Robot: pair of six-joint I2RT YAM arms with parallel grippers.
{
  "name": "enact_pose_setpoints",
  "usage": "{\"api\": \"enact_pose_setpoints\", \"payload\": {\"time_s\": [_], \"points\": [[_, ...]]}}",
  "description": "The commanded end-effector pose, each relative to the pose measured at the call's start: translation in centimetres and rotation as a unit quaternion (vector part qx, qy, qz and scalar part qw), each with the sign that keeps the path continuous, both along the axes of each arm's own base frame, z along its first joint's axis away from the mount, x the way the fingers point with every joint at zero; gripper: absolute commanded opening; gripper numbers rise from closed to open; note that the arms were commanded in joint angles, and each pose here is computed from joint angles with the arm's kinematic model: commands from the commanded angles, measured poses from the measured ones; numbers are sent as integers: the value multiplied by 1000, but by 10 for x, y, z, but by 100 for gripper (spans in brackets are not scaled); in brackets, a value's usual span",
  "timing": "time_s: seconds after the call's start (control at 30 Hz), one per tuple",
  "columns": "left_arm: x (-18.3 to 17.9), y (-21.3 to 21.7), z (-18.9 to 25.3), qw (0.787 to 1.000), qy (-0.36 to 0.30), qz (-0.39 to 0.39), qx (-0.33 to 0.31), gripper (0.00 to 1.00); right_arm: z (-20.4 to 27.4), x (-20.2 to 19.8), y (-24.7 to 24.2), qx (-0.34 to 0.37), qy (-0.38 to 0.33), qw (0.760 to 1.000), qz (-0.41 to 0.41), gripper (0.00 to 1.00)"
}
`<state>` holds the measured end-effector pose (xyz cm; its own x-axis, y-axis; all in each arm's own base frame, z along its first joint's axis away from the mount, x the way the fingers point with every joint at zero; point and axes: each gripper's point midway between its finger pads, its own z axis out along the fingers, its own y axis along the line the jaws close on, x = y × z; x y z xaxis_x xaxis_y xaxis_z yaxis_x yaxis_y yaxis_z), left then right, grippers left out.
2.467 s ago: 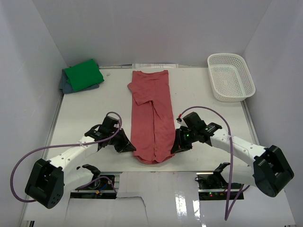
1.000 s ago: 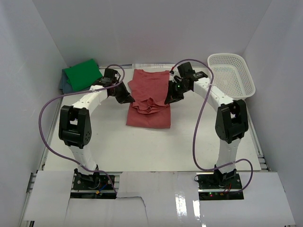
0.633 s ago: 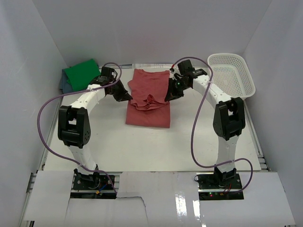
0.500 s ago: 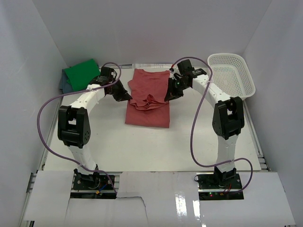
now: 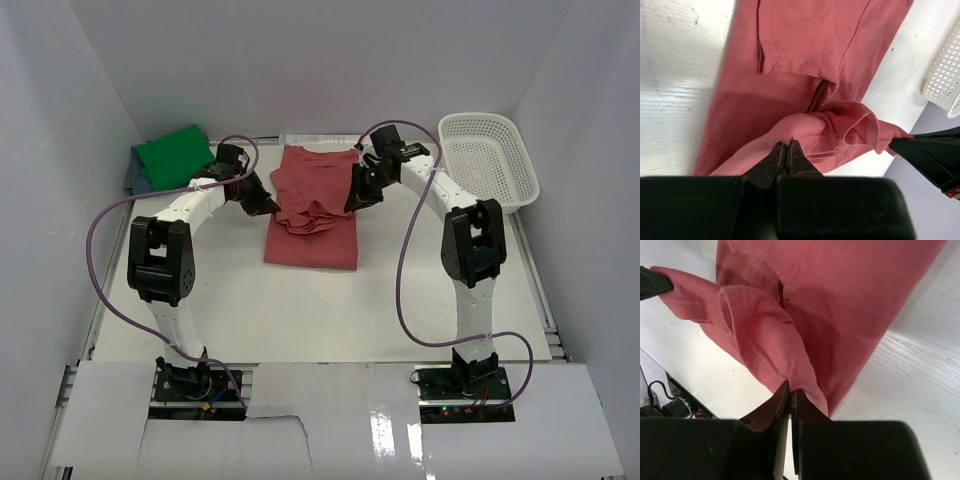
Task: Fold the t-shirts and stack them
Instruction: Fold the folded rectangular tshirt in 1/3 of the way
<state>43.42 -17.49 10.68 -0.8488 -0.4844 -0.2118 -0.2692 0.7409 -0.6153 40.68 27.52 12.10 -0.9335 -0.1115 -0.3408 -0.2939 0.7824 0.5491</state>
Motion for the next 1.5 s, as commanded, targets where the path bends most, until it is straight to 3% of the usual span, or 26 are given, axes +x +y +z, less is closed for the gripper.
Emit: {"api": "enact_pose_setpoints", "payload": {"time_s": [0.0, 0.57, 0.87, 1.0, 1.03, 1.17, 1.27, 1.47], "points": [[21, 1, 25, 999, -44, 6, -4, 0, 9, 14, 1, 11, -20, 1000, 5, 8], [26, 0, -22, 1000, -3, 13, -1, 0, -40, 44, -5, -1, 9, 1000, -18, 8], [35, 5, -23, 999, -11, 37, -1, 0, -47, 61, -9, 3, -5, 999, -38, 8], [40, 3, -18, 999, -17, 39, -7, 0, -43, 66, -9, 11, -13, 999, -42, 19], [41, 3, -15, 999, -20, 38, -7, 10, -39, 68, -10, 12, -17, 999, -45, 27], [46, 5, -2, 998, -39, 48, -12, 39, -17, 79, -9, 25, -50, 997, -55, 36], [52, 7, 13, 996, -56, 58, -23, 49, 6, 86, -6, 44, -77, 994, -58, 39], [75, 13, 54, 991, -92, 81, -51, 53, 42, 88, 3, 102, -126, 985, -58, 40]]}}
